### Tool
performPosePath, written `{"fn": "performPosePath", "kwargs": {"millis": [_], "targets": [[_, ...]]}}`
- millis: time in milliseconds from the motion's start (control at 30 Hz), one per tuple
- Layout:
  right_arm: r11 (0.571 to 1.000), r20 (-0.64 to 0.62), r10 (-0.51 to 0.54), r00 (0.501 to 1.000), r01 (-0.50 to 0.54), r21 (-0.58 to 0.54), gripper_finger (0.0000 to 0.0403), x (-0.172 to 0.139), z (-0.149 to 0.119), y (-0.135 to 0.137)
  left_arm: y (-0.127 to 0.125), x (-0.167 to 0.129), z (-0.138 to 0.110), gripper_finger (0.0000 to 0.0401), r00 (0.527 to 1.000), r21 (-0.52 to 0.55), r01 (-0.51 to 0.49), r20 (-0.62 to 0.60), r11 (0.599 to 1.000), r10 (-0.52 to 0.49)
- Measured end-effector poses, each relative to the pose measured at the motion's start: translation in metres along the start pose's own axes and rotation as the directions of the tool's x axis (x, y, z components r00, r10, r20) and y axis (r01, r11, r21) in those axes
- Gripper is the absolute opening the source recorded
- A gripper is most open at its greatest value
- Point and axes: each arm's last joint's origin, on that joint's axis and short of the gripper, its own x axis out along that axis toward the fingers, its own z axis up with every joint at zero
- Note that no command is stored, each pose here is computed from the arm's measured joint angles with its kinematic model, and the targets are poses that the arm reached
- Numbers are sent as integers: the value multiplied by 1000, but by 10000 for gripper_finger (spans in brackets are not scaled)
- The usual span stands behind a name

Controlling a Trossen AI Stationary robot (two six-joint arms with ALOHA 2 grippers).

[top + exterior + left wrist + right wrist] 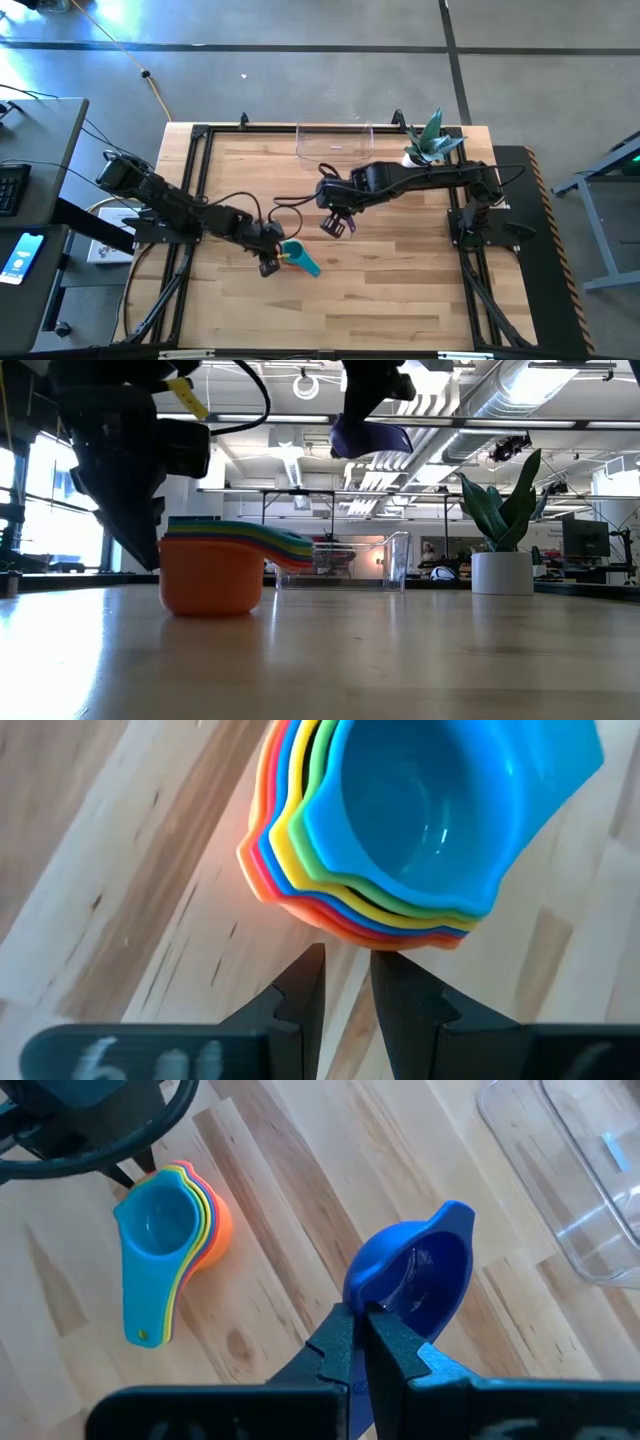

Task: Nest measuring cups in basket
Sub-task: Stack the purple measuring cup on top of the light blue measuring cup

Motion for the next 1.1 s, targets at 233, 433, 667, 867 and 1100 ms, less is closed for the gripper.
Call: {"fn": "performPosePath", "kwargs": {"millis": [233, 433, 667, 867, 1100], "targets": [[1000, -9, -8, 1000, 8, -11, 0, 1, 2, -5, -1, 0, 5, 74, 999, 9, 27, 41, 1000, -27], [1000, -9, -9, 1000, 8, -25, 0, 1, 2, -6, 0, 0, 11, 74, 996, 10, 32, 79, 999, -33], [1000, -12, -6, 1000, 6, -25, 0, 1, 2, -6, 1, -1, 19, 74, 990, -6, 48, 134, 999, -47], [1000, -16, -9, 1000, 8, -27, 0, 1, 2, -6, 4, -1, 16, 74, 995, 27, 32, 95, 999, -34], [1000, -34, 13, 999, -13, 3, 0, 1, 1, -5, 6, 0, 11, 74, 999, 34, 34, 21, 999, -35]]}}
